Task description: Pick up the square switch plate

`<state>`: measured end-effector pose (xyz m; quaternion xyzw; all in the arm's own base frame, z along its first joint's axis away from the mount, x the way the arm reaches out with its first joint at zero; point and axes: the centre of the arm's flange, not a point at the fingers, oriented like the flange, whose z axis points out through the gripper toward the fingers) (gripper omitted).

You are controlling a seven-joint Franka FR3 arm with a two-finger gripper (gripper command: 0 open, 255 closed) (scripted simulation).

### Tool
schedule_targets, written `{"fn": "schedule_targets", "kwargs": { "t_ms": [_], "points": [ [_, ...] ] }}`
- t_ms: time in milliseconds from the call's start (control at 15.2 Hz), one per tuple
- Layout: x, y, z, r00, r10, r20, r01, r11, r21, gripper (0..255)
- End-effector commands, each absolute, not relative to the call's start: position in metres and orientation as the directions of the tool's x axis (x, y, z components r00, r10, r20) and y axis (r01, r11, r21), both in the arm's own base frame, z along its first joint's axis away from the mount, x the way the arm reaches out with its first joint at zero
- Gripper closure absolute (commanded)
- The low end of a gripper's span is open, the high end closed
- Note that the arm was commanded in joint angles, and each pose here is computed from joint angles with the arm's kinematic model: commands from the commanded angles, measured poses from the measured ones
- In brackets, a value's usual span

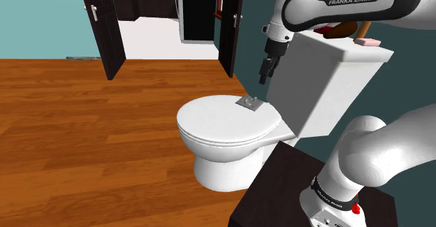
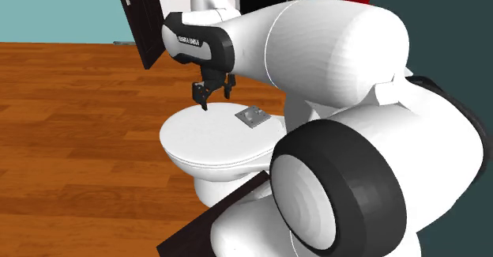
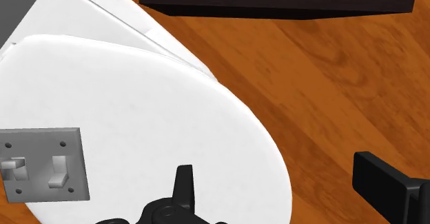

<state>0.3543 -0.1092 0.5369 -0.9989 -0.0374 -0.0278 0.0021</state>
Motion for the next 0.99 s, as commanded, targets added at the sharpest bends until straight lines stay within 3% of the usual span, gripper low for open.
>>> {"fn": "schedule_targets", "kwargs": {
  "t_ms": [0, 924],
  "points": [
    [0.366, -0.127, 0.522, 0.995, 0.077, 0.058, 0.077, -0.997, -0.002, 0],
    [0.424, -0.268, 0.416, 0.994, 0.087, 0.069, 0.087, -0.996, -0.008, 0]
  ]
}}
